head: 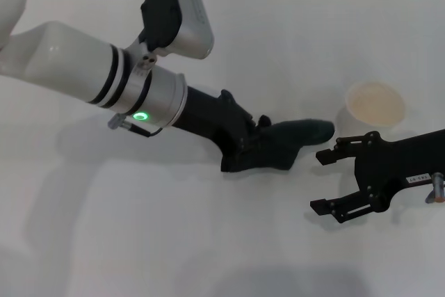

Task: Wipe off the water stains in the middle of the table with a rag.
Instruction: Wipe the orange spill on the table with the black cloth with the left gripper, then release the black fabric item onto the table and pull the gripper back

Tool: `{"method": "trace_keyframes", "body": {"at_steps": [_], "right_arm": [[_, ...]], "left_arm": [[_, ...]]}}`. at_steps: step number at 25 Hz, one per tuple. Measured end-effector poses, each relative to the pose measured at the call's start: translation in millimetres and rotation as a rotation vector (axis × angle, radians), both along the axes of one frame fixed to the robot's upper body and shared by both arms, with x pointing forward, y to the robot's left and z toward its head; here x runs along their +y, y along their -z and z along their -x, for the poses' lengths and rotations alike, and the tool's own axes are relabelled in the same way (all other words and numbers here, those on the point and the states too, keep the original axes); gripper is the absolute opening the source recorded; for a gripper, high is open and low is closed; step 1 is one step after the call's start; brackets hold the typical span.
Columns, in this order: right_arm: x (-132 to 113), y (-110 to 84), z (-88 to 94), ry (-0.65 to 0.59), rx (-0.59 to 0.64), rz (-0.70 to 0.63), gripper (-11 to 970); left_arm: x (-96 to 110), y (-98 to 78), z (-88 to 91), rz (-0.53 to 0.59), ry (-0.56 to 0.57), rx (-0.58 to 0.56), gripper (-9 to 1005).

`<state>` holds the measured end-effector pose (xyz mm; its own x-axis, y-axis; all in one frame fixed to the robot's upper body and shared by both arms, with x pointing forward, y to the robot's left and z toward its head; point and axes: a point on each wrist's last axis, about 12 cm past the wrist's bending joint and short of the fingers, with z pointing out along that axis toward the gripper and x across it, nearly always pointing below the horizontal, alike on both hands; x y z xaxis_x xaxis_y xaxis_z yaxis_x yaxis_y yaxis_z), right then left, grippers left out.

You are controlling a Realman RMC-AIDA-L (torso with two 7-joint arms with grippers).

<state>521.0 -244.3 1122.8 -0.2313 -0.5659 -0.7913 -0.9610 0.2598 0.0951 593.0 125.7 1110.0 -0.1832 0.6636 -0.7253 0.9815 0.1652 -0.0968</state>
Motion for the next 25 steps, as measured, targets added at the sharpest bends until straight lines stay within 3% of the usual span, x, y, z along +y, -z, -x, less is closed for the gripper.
{"method": "trace_keyframes", "body": {"at_steps": [8, 15, 25], "right_arm": [[0.2, 0.4, -0.1, 0.005, 0.001, -0.001, 809], [-0.6, 2.8, -0.2, 0.017, 0.007, -0.002, 806], [-3.9, 1.7, -1.9, 0.041, -0.004, -0.014, 800]], "left_arm": [[18.3, 11.5, 16.4, -0.04, 0.014, 0.054, 102], [35.2, 7.6, 25.8, -0.051, -0.022, 0.031, 105], [56.2, 6.6, 32.6, -0.032, -0.063, 0.008, 294]]}}
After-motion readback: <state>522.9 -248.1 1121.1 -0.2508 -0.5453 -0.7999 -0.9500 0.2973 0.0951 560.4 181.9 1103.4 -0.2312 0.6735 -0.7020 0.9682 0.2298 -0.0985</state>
